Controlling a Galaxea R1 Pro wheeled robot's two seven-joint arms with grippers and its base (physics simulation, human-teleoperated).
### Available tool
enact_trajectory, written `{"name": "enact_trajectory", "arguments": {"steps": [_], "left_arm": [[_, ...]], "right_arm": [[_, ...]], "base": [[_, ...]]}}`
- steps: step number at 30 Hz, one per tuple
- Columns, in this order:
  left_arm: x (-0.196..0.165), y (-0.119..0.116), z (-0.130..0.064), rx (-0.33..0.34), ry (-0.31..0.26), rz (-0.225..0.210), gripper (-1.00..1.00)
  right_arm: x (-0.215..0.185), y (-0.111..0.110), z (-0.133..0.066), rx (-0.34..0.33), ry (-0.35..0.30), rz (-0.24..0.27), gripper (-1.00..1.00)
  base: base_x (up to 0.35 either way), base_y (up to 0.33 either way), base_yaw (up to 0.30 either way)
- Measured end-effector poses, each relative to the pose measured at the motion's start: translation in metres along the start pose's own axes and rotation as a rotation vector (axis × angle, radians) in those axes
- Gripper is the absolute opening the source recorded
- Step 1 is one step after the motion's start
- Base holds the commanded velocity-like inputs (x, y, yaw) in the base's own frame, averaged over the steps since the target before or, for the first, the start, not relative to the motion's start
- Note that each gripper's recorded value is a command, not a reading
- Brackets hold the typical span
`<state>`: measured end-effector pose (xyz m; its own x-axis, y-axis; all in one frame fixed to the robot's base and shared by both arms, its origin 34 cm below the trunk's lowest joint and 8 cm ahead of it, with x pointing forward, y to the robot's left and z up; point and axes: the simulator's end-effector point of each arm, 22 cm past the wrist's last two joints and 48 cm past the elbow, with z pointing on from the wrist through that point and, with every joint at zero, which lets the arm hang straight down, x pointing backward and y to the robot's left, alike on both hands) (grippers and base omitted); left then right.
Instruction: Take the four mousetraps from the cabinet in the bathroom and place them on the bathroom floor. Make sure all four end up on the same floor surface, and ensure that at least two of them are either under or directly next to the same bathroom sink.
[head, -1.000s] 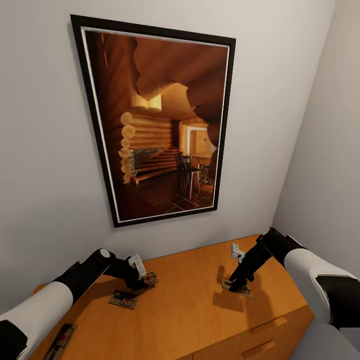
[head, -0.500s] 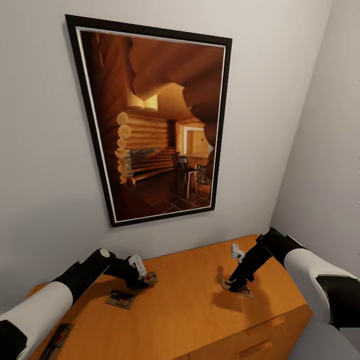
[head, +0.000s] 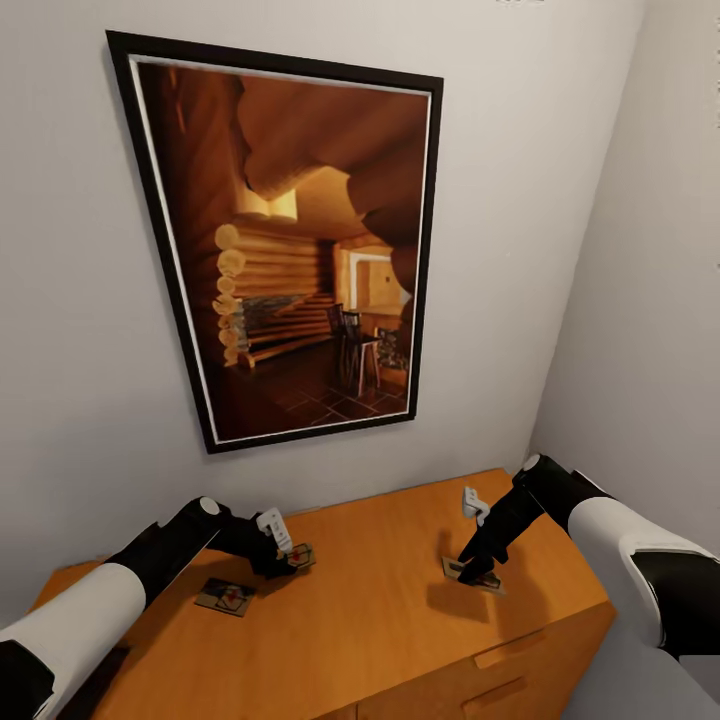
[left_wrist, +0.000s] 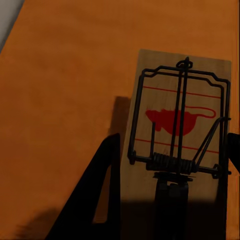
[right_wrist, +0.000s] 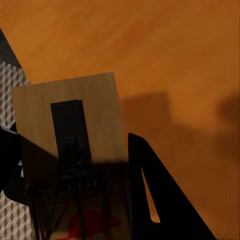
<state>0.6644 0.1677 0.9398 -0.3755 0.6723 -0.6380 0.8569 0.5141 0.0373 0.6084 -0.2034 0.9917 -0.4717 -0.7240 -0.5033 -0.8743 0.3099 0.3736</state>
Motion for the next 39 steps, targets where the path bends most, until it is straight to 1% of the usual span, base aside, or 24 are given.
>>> {"name": "enact_trajectory", "arguments": {"steps": [8,15,39], "left_arm": [[0.0002,0.0003,0.0003,0.0,0.001,0.0,-1.0],[-0.0002,0.0006,0.0005,-0.002,0.0,0.0,-1.0],[-0.0009,-0.0011,0.002,-0.001,0.002,0.003,-1.0]], "right_arm": [[0.0,-0.0003,0.0002,0.0,0.0,0.0,-1.0],[0.0,-0.0003,0.0002,0.0,0.0,0.0,-1.0],[0.0,-0.0002,0.0001,0.0,0.0,0.0,-1.0]], "base": [[-0.301,-0.01,0.0],[-0.332,-0.092,0.0],[-0.293,-0.184,0.0]]}}
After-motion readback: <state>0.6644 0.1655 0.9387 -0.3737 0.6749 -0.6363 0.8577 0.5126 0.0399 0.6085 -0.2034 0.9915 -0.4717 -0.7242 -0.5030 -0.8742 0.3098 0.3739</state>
